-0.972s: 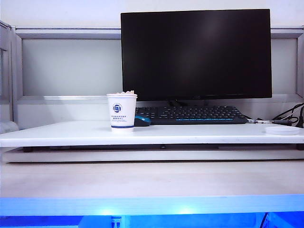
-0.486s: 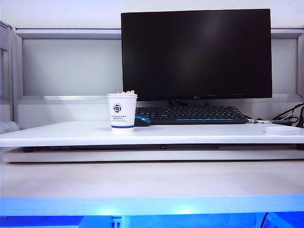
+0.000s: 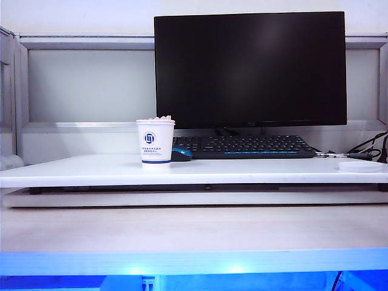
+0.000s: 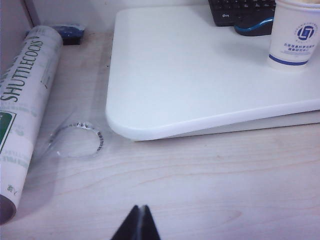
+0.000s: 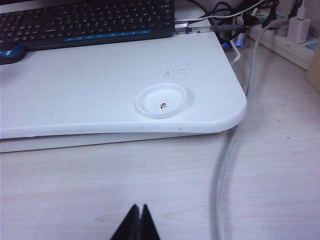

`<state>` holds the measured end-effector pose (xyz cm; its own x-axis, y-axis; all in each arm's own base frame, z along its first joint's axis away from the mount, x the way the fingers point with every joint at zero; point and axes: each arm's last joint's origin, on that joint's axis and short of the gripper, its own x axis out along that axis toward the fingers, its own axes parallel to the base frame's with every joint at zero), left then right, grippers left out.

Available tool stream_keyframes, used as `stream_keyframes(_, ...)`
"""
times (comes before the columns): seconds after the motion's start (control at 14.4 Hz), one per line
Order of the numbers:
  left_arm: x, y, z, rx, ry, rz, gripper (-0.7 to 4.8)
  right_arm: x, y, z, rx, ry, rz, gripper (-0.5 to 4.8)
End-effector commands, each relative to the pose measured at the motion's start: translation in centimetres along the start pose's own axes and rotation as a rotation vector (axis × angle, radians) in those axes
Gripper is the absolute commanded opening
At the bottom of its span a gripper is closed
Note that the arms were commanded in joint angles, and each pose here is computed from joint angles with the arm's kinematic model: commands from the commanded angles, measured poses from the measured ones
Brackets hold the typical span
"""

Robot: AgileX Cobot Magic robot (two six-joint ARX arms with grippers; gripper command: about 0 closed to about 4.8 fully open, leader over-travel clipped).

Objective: Pick up the badminton from the table and put it into the white paper cup.

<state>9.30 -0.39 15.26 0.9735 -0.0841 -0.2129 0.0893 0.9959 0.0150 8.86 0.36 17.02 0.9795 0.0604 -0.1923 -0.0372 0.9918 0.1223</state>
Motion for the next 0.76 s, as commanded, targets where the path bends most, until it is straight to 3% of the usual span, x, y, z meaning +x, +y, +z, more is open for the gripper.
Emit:
stream_keyframes(0.07, 0.0, 0.0, -0.3, -0.004, 0.025, -0.008, -0.05, 0.0, -0.1, -0.7, 0.007, 0.072, -0.004, -0.05)
stream_keyframes(0.76, 0.0, 0.0, -0.2, -0.004, 0.025, -0.007, -0.05, 0.1, -0.2, -1.8, 0.008, 0.142, -0.023, -0.05)
